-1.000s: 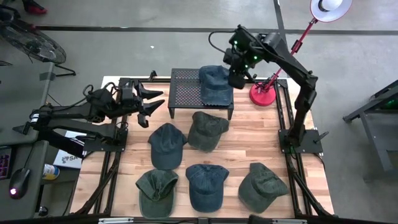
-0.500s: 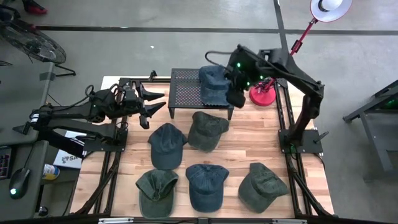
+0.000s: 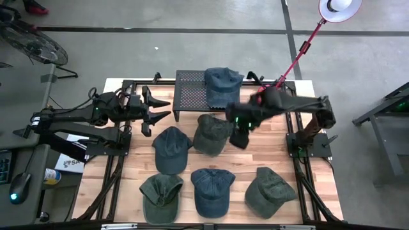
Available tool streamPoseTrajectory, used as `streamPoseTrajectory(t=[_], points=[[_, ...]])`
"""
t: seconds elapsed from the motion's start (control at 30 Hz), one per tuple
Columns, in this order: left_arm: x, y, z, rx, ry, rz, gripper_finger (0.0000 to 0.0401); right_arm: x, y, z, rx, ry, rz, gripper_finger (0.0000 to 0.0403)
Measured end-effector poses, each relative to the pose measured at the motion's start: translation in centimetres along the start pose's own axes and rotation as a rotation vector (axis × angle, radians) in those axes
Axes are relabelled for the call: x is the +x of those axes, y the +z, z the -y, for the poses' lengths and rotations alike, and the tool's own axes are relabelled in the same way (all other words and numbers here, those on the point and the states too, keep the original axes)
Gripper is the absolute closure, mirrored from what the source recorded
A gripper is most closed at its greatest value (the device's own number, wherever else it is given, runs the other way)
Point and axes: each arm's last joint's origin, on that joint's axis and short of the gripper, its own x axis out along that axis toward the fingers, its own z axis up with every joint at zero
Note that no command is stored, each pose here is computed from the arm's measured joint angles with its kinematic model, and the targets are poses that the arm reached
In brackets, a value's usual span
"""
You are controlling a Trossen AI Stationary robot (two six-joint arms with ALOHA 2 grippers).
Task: Pick & Place hat
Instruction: Put the bottom right dark green cap on the shelf
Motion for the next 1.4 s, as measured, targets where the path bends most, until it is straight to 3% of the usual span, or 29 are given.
streamPoseTrajectory(t=[0.2,0.33,0.6,0.83,1.0,1.4], points=[[0.0,-0.2,0.0,-0.001,-0.013,-0.023,0.0243,5.0,-5.0,-1.7,0.165,-0.074,-0.264,0.0234],[0.0,-0.2,0.1,-0.018,-0.027,-0.022,0.0243,6.7,-8.8,-2.6,0.271,-0.113,-0.378,0.0234],[0.0,-0.3,0.2,-0.075,-0.085,-0.038,0.0243,9.2,-16.3,-4.4,0.384,-0.095,-0.334,0.0234],[0.0,-0.4,0.3,-0.152,-0.113,-0.053,0.0243,11.1,-22.1,-4.6,0.581,-0.125,-0.345,0.0234],[0.0,-0.5,0.3,-0.153,-0.112,-0.057,0.0243,12.4,-24.3,-4.3,0.69,-0.184,-0.392,0.0234],[0.0,-0.8,0.3,-0.151,-0.109,-0.093,0.0243,17.1,-26.3,-2.1,0.814,-0.228,-0.437,0.0234]])
